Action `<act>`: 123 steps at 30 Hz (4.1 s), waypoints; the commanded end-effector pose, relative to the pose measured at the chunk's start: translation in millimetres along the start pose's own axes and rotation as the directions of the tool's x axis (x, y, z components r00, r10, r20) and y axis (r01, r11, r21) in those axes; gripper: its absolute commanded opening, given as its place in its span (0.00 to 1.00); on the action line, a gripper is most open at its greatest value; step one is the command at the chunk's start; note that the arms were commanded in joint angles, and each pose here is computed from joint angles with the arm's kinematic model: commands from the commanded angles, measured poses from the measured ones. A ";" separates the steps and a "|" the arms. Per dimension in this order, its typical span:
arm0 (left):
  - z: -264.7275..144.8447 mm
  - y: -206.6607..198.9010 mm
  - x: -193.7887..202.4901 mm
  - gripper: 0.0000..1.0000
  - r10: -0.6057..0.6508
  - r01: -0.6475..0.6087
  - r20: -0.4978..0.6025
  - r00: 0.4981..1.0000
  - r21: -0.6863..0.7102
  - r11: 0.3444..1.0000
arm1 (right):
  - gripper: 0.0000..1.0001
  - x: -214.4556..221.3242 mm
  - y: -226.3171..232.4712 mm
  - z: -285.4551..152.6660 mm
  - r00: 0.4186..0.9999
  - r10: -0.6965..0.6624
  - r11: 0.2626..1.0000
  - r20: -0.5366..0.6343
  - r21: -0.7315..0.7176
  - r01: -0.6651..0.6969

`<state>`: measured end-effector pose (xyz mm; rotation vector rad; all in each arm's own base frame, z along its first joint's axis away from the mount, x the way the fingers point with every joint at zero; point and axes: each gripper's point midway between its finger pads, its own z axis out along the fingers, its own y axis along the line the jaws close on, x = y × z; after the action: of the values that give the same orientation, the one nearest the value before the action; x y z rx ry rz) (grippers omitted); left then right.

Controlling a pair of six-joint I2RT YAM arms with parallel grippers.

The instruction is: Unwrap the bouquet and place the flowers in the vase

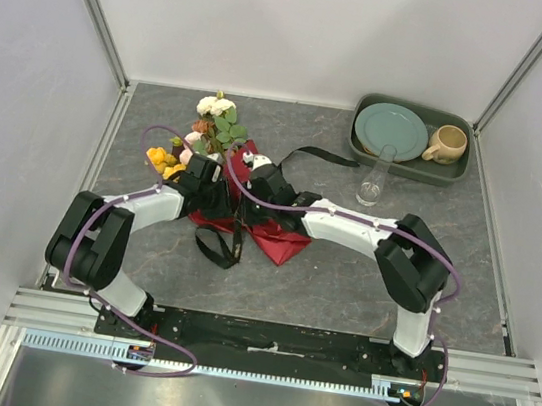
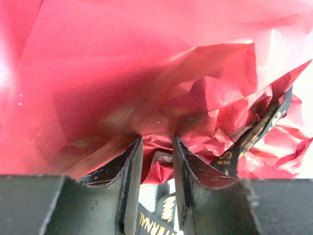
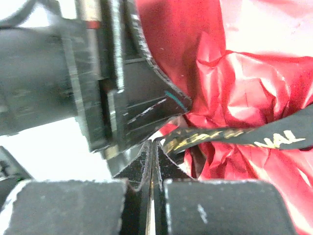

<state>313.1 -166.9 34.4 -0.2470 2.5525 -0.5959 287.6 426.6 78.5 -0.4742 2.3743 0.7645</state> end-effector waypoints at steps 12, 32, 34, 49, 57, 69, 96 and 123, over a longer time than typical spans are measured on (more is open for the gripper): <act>7.6 7.2 -10.1 0.38 -0.035 0.036 0.024 0.999 -0.029 0.999 | 0.00 -101.3 71.6 -118.0 0.958 0.068 0.980 0.278 -0.200 -0.011; 8.8 12.5 -8.1 0.38 -0.040 0.041 0.016 0.999 -0.045 0.998 | 0.00 -262.7 110.5 -414.4 0.633 -0.104 0.980 0.767 -0.030 0.198; 8.6 13.2 -8.1 0.38 -0.038 0.039 0.018 0.999 -0.048 0.998 | 0.00 -267.1 106.7 -440.6 0.593 -0.113 0.981 0.797 -0.004 0.192; 0.0 2.3 -13.5 0.38 -0.029 0.029 0.026 0.999 -0.008 1.000 | 0.00 -204.3 -68.4 -504.6 0.582 -0.362 0.732 0.728 0.609 -0.306; -2.6 -0.6 -13.9 0.38 -0.023 0.023 0.024 0.999 0.003 1.000 | 0.00 -174.4 -146.1 -560.3 0.588 -0.416 0.458 0.694 0.718 -0.524; -3.2 0.0 -12.1 0.39 -0.020 0.020 0.019 1.000 0.006 1.000 | 0.00 -176.4 -187.2 -652.6 0.596 -0.473 0.103 0.649 0.712 -0.694; -5.0 -5.6 -11.5 0.40 -0.023 0.022 0.015 1.000 0.033 0.999 | 0.00 -158.8 -224.1 -598.9 0.527 -0.411 0.185 0.744 0.634 -0.751; -65.9 -58.4 -33.2 0.58 0.006 -0.028 0.093 0.996 0.230 0.973 | 0.55 75.1 -419.9 -441.4 0.275 0.170 -0.172 0.946 0.303 -0.937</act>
<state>308.4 -178.5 83.9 -0.1996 2.4705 -0.7619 242.2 -186.7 153.3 1.5208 1.6967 -0.4606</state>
